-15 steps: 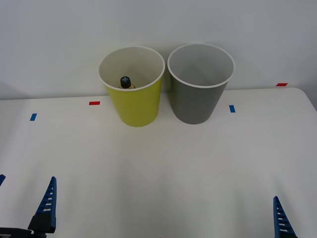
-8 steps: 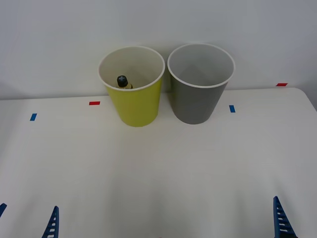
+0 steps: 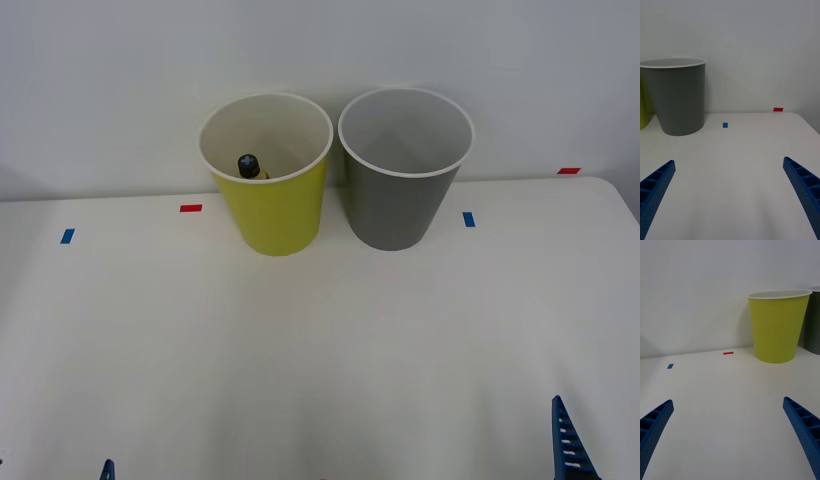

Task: Put cans in the gray bin and PET bottles in the light green bin.

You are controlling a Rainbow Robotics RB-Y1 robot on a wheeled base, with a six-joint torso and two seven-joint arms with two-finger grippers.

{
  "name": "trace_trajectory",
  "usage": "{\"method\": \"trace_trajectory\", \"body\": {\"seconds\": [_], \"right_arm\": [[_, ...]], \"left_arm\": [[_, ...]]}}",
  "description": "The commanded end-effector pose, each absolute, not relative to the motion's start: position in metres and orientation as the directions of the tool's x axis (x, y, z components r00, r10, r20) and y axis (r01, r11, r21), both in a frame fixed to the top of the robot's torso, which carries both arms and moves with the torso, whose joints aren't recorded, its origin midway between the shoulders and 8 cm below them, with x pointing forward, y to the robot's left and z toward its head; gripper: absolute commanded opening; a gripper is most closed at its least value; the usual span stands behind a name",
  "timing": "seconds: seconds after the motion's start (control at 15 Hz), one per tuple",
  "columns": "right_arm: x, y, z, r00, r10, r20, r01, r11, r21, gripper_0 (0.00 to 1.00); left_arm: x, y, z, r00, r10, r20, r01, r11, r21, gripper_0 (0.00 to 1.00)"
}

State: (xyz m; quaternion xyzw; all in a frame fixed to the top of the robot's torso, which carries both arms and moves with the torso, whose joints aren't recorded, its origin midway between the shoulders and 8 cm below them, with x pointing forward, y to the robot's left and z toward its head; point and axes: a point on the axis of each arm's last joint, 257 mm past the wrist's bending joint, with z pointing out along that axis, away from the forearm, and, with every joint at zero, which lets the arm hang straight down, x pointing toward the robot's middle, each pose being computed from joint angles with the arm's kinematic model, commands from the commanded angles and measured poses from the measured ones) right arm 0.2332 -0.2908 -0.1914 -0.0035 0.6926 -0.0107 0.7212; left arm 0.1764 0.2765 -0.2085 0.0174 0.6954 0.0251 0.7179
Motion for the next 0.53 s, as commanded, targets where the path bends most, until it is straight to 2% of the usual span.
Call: {"method": "trace_trajectory", "body": {"seconds": [0.07,0.53], "right_arm": [[0.2332,-0.2908,-0.1914,0.040,-0.020,-0.999,0.011,1.000,-0.020,1.00],[0.2332,-0.2908,-0.1914,0.040,-0.020,-0.999,0.011,1.000,-0.020,1.00]], "left_arm": [[0.1720,0.2745,-0.2093,0.024,0.059,-0.998,-0.011,0.998,0.059,1.00],[0.1720,0.2745,-0.2093,0.024,0.059,-0.998,-0.011,0.998,0.059,1.00]]}}
